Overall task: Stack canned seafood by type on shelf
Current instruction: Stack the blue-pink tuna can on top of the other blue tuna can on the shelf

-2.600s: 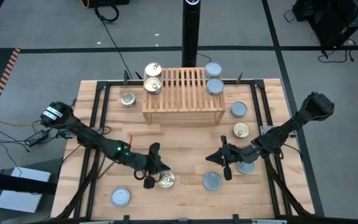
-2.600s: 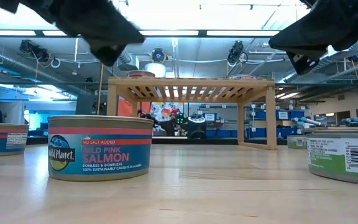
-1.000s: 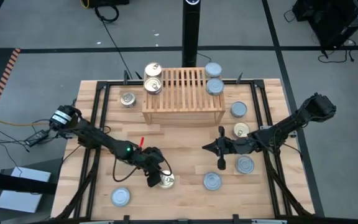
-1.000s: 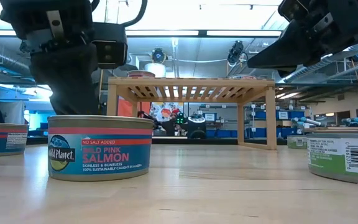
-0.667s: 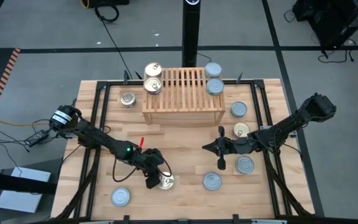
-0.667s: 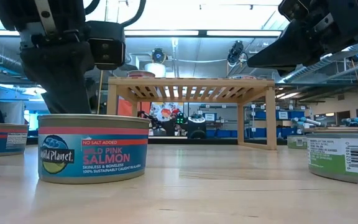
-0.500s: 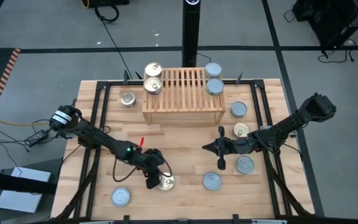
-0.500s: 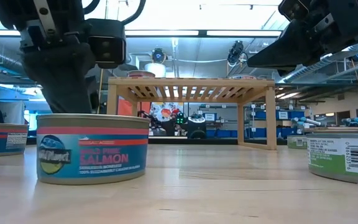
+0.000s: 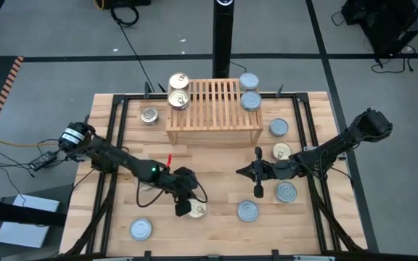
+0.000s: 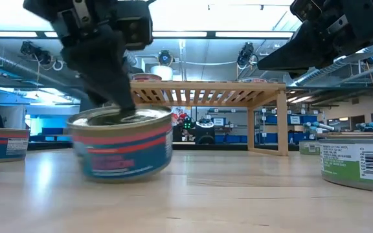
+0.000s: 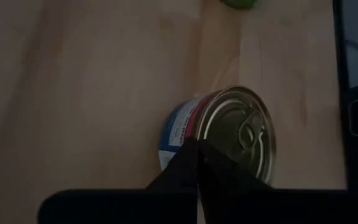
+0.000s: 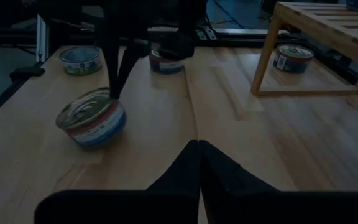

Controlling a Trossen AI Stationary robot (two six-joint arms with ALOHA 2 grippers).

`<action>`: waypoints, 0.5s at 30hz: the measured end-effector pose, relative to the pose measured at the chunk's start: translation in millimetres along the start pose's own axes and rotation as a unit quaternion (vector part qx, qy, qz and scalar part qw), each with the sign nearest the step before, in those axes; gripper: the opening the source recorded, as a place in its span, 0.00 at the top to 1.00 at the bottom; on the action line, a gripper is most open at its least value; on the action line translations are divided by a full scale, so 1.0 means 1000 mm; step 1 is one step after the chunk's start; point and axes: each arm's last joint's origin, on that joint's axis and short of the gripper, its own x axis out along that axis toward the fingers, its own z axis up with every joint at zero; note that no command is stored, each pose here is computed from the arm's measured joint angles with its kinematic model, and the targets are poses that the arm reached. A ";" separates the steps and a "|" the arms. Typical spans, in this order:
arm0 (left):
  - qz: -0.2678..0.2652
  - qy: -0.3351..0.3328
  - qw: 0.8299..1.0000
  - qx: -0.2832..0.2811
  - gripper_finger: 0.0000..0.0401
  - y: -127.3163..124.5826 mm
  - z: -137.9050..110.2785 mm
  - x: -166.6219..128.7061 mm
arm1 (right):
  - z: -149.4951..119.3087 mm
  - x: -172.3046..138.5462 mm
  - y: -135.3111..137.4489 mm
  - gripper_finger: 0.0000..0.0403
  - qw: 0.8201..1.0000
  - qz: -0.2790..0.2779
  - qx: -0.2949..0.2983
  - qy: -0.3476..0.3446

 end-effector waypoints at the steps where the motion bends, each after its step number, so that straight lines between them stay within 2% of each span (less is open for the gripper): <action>1: 0.009 -0.002 1.000 0.010 0.99 -0.001 0.003 -0.002 | 0.000 0.000 0.000 0.96 1.000 0.000 0.000 0.000; 8: 0.090 -0.027 0.992 0.081 1.00 -0.008 0.023 -0.015 | 0.000 0.000 0.000 0.96 1.000 -0.002 -0.001 0.000; 15: 0.185 -0.074 0.968 0.151 1.00 -0.015 0.027 -0.021 | 0.000 0.000 0.000 0.96 1.000 -0.002 -0.002 0.000</action>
